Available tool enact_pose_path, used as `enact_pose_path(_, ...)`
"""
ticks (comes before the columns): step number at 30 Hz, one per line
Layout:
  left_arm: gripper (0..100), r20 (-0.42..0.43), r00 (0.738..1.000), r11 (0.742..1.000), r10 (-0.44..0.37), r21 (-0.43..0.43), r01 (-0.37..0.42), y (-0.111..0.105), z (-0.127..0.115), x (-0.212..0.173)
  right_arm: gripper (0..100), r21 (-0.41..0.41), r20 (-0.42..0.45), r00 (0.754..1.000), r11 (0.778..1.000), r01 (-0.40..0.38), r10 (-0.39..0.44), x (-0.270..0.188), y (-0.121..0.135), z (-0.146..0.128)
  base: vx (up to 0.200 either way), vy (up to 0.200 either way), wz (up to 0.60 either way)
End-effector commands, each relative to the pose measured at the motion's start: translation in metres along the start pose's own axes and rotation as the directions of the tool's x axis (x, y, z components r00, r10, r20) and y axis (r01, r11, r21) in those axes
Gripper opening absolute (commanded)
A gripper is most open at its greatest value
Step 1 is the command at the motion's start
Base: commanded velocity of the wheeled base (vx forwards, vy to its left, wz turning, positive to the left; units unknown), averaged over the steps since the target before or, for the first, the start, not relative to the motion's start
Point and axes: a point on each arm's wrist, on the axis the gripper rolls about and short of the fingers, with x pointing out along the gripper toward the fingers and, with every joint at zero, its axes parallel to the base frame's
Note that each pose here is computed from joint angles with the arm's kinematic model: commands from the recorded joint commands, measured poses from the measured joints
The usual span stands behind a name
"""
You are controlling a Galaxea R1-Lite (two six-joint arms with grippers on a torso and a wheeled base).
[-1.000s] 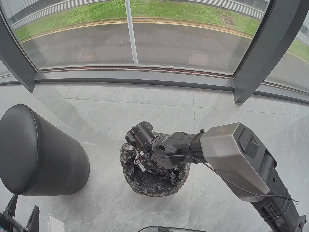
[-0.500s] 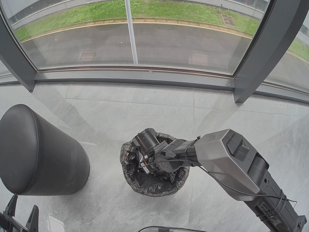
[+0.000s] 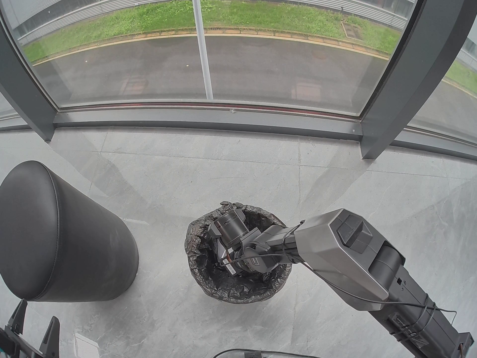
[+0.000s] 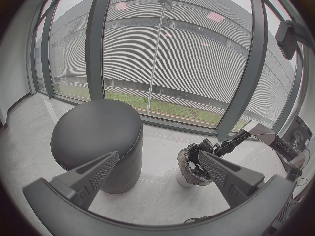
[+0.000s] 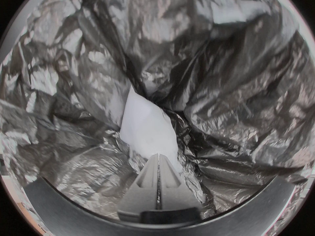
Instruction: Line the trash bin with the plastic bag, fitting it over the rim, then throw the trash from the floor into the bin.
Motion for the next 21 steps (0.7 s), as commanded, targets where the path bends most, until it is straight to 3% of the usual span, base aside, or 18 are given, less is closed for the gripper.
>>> enact_pose_path(1,100,0.0,1.0,1.0,0.0,-0.001,0.0,0.0,-0.002,0.0,0,-0.004,-0.024,1.0,1.0,0.005,-0.005,0.009,0.0,-0.008,0.0,0.0,0.0)
enact_pose_path(10,100,-0.003,1.0,1.0,0.0,0.019,0.0,0.0,-0.002,0.0,0,-0.012,0.024,1.0,1.0,0.003,-0.003,-0.022,-0.009,0.015,0.0,0.0,0.0)
enact_pose_path(13,100,-0.005,1.0,0.997,0.002,0.077,-0.002,0.001,-0.004,0.0,0,-0.006,0.041,0.999,1.0,0.001,-0.001,-0.039,-0.014,0.026,0.0,0.0,0.0)
enact_pose_path(15,100,-0.006,1.0,0.987,0.02,0.159,-0.018,0.001,-0.004,0.0,0,-0.003,0.054,0.999,1.0,0.002,-0.001,-0.055,-0.02,0.034,0.0,0.0,0.0)
enact_pose_path(21,100,-0.016,1.0,0.988,-0.027,0.154,0.029,0.0,-0.004,0.0,0,-0.005,0.101,0.995,1.0,0.027,-0.026,-0.086,-0.031,0.051,0.0,0.0,0.0)
